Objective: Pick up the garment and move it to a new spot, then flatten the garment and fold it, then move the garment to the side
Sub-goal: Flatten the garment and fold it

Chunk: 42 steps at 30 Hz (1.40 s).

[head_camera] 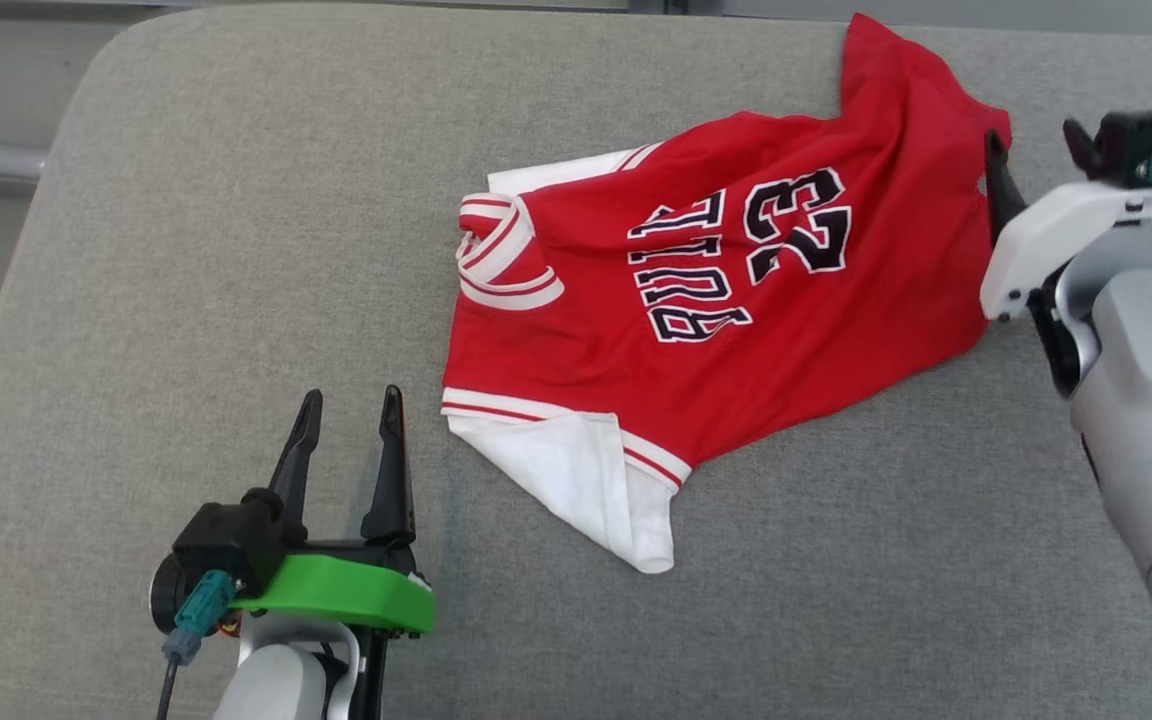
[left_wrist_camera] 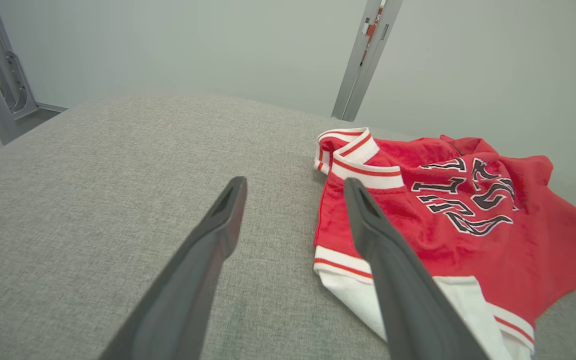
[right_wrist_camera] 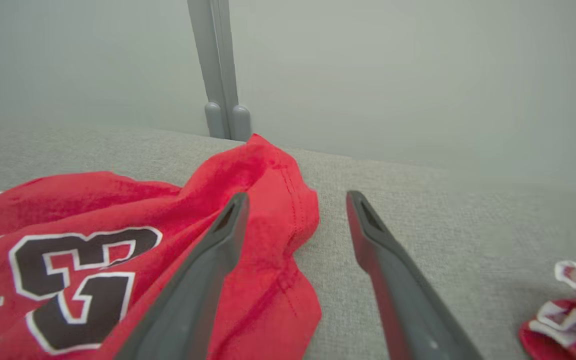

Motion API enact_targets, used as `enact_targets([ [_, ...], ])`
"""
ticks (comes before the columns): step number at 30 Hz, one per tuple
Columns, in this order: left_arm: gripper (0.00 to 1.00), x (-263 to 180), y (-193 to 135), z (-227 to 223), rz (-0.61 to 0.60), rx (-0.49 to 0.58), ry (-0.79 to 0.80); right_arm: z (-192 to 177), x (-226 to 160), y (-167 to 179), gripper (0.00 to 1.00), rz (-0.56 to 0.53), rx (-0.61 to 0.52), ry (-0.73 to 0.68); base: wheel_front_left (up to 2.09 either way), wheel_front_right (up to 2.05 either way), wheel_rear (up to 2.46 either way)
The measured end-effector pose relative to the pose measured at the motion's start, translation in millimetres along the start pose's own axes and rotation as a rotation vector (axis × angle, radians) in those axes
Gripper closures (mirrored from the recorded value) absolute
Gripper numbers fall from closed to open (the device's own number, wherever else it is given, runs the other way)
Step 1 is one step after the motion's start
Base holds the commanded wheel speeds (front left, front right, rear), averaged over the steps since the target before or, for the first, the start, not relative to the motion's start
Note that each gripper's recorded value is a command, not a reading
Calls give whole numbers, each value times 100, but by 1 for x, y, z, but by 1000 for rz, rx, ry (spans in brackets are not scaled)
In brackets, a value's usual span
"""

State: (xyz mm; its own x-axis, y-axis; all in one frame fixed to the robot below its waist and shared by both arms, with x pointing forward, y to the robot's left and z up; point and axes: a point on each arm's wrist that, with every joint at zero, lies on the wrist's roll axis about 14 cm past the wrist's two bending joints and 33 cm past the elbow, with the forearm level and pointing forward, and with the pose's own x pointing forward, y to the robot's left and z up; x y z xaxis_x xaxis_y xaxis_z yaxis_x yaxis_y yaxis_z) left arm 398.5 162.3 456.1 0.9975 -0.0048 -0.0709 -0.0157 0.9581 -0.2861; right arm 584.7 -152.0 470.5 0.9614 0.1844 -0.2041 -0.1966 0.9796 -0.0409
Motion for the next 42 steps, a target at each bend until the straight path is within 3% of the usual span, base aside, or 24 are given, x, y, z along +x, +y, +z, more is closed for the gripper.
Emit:
enact_targets([
  [8, 0, 1, -17, 5, -55, -3, -17, -54, -45, 1, 0, -37, 131, 109, 0, 0, 0],
  [18, 0, -4, -3, 5, -20, 9, -13, -87, -44, 24, 0, -20, 234, 227, 0, 0, 0],
  [19, 0, -5, -2, 5, -14, 10, -14, -89, -44, 27, 38, -16, 240, 232, 0, 0, 0],
  [21, 0, -7, 1, 8, -5, 11, -20, -88, -44, 31, 71, -10, 245, 230, 0, 0, 0],
  [22, 0, -8, 2, 9, -3, 12, -24, -87, -44, 32, 79, -7, 246, 228, 0, 0, 0],
  [23, 0, -9, 2, 11, 0, 13, -28, -85, -45, 33, 100, -7, 248, 218, 0, 0, 0],
  [30, 0, -18, 1, 16, 1, 10, -45, -70, -61, 8, 100, -58, 230, 149, 0, 0, 0],
  [36, 0, -22, -11, 17, -32, 3, -51, -70, -88, -31, 100, -139, 199, 130, 0, 0, 0],
  [42, 0, -27, -21, 20, -59, -5, -59, -76, -113, -48, 100, -190, 197, 120, 0, 0, 0],
])
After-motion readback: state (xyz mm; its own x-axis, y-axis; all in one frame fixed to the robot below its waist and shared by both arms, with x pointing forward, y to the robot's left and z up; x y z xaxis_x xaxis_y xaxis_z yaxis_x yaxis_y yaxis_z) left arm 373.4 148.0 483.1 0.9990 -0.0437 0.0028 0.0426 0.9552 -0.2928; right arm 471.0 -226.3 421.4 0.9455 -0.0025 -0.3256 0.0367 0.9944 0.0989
